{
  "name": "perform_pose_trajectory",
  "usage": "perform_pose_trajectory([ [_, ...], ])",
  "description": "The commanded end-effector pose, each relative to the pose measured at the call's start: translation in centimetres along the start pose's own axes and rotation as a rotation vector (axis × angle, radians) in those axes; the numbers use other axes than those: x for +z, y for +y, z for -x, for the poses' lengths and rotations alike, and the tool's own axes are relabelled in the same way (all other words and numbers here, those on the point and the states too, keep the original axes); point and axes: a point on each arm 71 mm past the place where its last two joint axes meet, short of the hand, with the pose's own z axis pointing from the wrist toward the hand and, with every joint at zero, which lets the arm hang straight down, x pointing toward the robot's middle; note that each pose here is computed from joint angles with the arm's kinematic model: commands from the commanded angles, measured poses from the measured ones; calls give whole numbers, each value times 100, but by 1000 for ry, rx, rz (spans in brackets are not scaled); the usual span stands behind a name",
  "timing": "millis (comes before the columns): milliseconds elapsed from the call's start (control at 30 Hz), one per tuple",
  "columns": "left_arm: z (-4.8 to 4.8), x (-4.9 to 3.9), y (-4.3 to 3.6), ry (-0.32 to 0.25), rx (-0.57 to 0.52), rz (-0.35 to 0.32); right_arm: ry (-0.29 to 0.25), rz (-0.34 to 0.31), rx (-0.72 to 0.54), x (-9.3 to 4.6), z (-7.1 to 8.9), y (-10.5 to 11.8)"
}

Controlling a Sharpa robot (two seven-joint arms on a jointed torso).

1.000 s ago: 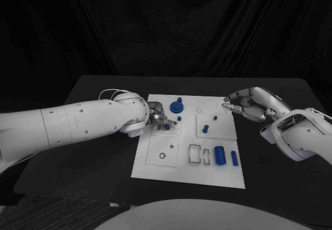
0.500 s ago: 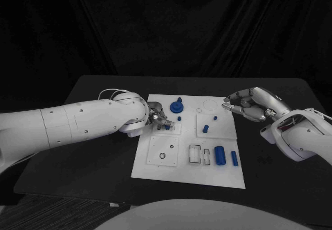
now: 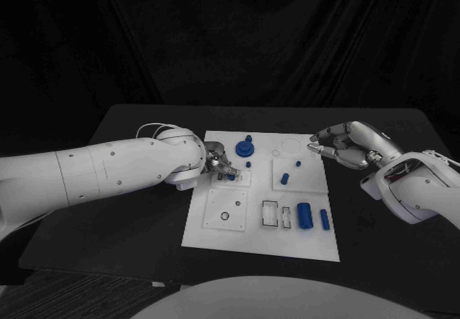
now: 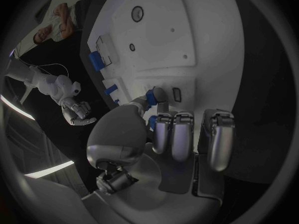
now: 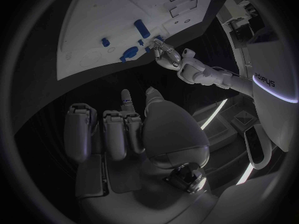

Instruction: Assemble the parts on the task board

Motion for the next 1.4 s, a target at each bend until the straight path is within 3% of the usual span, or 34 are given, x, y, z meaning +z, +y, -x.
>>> perform_pose_trajectory([
  [33,-134,23,58,72,27,33,-3,-13,-1,-9,-4,-14],
  [600,-134,7,95,73,25,45,-2,-14,-1,-8,-8,-18],
  [1400,-120,37,74,66,24,43,0,-18,-2,-13,-7,-28],
])
